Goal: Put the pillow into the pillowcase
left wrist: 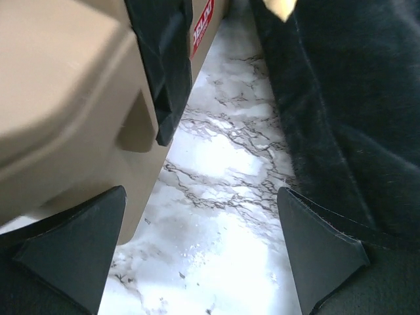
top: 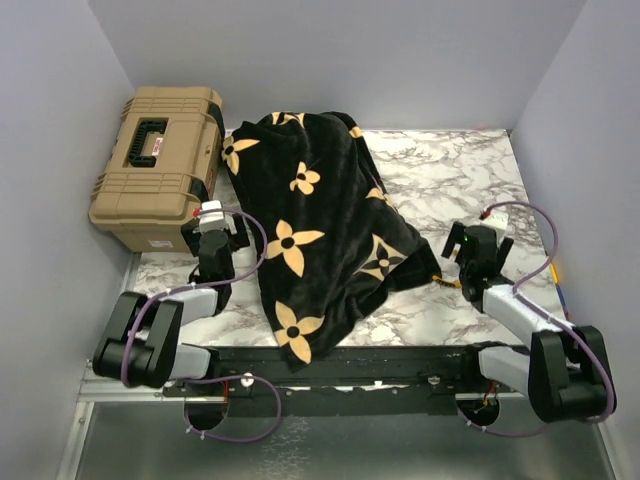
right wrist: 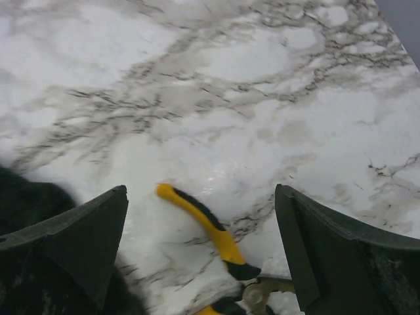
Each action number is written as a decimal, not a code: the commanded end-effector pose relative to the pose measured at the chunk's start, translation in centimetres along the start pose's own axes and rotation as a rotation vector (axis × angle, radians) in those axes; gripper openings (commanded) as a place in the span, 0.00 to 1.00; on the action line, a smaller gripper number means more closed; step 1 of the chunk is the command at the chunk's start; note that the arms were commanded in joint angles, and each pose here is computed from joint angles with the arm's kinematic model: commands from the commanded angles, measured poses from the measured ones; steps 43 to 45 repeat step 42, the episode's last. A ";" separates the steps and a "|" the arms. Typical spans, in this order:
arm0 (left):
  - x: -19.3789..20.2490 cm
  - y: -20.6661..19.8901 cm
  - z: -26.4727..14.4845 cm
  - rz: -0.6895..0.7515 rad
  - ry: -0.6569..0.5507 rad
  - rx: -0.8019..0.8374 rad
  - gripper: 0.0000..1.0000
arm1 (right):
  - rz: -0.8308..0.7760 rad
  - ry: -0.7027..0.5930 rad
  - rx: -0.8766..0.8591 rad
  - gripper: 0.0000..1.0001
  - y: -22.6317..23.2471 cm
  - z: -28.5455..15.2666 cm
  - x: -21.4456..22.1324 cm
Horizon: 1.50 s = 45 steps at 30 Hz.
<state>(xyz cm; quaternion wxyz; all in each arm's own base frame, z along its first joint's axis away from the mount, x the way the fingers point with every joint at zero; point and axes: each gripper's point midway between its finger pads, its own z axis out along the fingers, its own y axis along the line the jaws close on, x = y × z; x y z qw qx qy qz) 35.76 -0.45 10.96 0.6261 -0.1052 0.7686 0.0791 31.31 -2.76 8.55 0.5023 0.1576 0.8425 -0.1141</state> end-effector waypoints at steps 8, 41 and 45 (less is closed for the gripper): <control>2.0 1.3 3.0 -0.006 -0.128 0.035 0.99 | 0.015 -0.376 0.000 1.00 -1.1 4.8 -6.0; 2.5 0.4 3.8 0.032 -0.088 0.044 0.99 | 0.029 -0.411 -0.202 1.00 1.5 5.1 -4.4; 2.4 0.5 3.7 0.031 -0.092 0.041 0.99 | 0.029 -0.410 -0.202 1.00 1.5 5.1 -4.4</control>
